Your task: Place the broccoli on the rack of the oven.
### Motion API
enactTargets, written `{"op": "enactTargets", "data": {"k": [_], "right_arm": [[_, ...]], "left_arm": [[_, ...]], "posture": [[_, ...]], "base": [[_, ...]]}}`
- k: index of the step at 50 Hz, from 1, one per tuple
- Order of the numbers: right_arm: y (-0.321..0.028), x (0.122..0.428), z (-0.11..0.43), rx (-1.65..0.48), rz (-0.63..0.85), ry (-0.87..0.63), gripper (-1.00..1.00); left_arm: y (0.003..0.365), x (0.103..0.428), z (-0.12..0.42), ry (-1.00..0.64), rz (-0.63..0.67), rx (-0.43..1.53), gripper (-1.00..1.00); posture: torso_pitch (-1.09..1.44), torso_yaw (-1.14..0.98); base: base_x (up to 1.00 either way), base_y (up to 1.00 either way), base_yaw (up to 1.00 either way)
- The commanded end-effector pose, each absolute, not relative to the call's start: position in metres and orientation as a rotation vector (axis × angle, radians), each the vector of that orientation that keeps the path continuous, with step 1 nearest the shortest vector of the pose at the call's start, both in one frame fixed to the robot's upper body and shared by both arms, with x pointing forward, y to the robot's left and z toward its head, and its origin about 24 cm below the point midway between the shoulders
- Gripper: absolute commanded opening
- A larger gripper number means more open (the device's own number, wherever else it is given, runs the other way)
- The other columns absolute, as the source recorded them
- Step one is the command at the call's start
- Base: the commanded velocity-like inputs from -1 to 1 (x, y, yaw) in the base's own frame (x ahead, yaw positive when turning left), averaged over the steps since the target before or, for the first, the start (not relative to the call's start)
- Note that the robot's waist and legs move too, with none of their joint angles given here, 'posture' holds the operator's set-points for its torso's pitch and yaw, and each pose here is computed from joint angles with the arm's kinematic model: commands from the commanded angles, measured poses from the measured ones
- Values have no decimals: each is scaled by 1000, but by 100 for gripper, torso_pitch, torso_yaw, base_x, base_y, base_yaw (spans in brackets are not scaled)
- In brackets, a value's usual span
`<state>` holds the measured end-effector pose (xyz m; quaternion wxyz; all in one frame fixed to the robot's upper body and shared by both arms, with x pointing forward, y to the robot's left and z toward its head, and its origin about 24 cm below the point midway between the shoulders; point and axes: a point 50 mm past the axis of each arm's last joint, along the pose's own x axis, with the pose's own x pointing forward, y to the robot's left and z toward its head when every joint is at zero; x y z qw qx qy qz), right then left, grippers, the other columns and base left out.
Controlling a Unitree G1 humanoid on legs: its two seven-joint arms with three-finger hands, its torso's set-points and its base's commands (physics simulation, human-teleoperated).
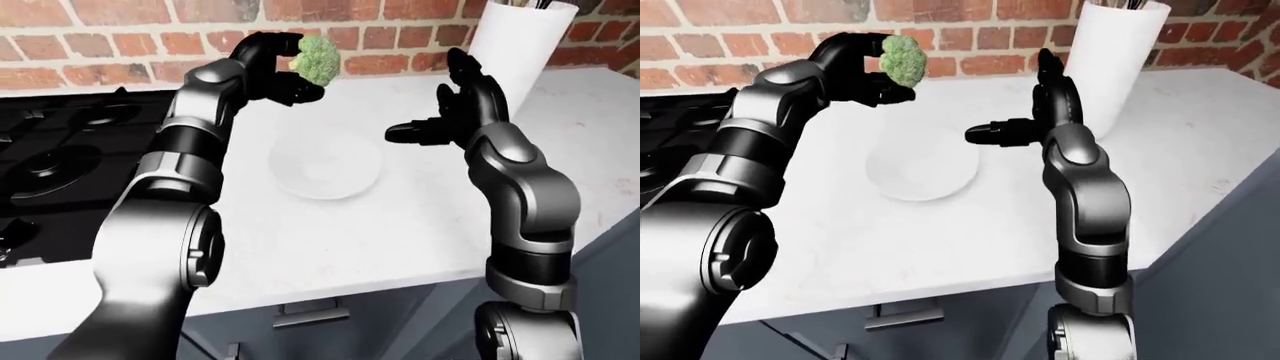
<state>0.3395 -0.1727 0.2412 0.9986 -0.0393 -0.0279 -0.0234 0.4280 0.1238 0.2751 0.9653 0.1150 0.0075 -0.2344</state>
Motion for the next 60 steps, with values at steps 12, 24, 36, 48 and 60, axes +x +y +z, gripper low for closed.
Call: {"op": "enactTargets", "data": {"k": [12, 24, 36, 48, 60], "right_arm": [[-172, 335, 260, -82, -51, -152, 100], [-171, 334, 254, -77, -49, -147, 100], [-170, 335, 256, -78, -48, -149, 100], [-171, 333, 257, -78, -44, -157, 100], [-170, 334, 252, -87, -42, -160, 100]], "left_arm": [[122, 423, 310, -125, -472, 226, -16], [124, 424, 309, -125, -466, 217, -17], [124, 424, 309, -126, -465, 211, -17], [124, 424, 310, -126, -465, 206, -17], [127, 424, 308, -124, -458, 198, -18]], "posture": [[0, 0], [0, 0], [0, 0], [0, 0], [0, 0]], "base": [[-19, 0, 0], [-19, 0, 0], [-19, 0, 0], [-7, 0, 0], [0, 0, 24]]}}
